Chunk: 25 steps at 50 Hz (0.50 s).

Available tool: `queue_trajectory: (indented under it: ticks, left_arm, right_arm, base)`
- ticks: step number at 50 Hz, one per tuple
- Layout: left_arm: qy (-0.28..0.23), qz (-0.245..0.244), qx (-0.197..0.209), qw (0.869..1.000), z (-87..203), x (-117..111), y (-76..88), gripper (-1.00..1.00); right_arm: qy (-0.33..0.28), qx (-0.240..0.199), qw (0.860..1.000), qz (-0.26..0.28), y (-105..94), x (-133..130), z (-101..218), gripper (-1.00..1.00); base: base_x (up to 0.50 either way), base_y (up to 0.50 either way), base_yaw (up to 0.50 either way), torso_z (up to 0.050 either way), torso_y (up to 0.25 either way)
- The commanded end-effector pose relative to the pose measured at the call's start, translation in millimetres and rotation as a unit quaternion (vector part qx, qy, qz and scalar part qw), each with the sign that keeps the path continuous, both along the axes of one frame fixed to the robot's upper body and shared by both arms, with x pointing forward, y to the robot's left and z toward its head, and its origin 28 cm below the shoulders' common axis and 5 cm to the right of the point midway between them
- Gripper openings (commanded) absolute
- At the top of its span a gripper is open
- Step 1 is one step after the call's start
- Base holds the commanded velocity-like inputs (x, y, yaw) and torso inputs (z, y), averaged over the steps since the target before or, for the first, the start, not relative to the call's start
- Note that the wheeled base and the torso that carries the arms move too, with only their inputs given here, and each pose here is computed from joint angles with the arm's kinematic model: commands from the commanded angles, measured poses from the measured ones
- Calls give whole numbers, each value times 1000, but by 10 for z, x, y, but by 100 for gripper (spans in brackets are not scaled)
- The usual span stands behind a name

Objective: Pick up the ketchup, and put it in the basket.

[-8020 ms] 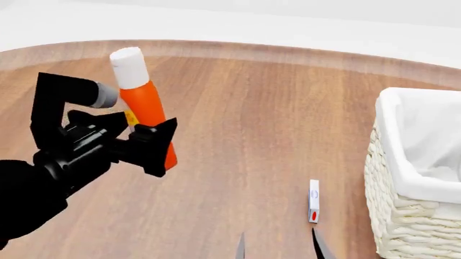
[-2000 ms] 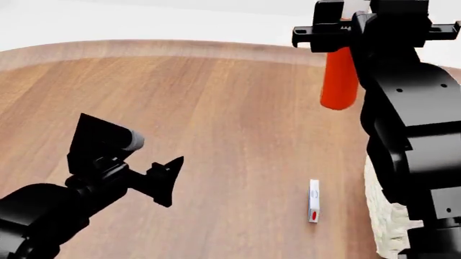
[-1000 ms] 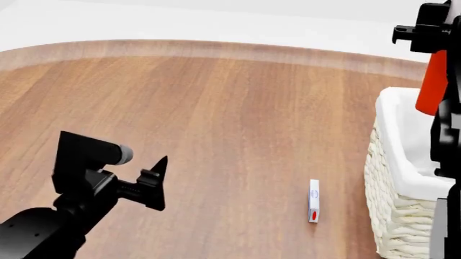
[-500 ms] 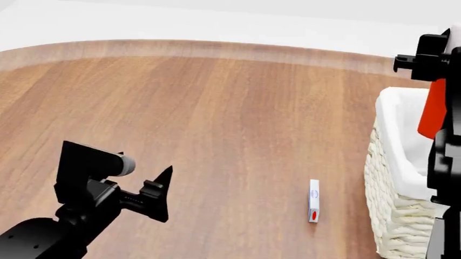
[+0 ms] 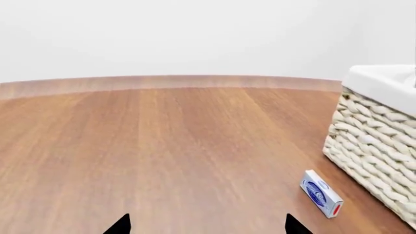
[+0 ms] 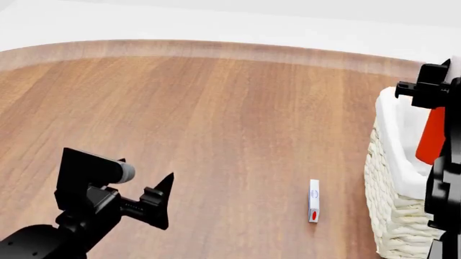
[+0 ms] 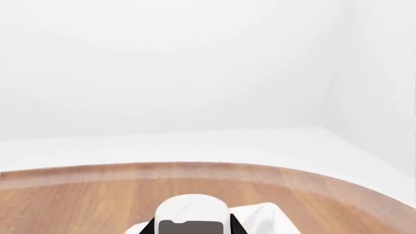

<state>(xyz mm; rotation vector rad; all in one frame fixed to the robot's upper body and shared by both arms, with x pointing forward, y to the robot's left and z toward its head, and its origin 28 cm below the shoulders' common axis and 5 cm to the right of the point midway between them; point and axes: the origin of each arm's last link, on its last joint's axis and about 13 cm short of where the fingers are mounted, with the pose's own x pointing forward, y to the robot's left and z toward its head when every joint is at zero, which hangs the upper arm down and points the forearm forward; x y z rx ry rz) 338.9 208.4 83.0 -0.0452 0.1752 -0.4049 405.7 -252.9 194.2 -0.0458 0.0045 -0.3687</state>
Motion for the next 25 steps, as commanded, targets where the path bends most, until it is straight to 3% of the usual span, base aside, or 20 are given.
queue_trajectory:
  ticks: [1,25]
  left_arm:
    - [-15,-5,-2,1000,-23,-4,-27,100]
    - [-9,-6,-1,1000,-44,-36,-30,100]
  right_arm:
    - [3,13,1000,13,52,-1,-96,-100]
    - [11,26,1000,5,25,-42,-218,-100]
  base:
    - [0,0,0,0,0]
    - [0,0,0,0,0]
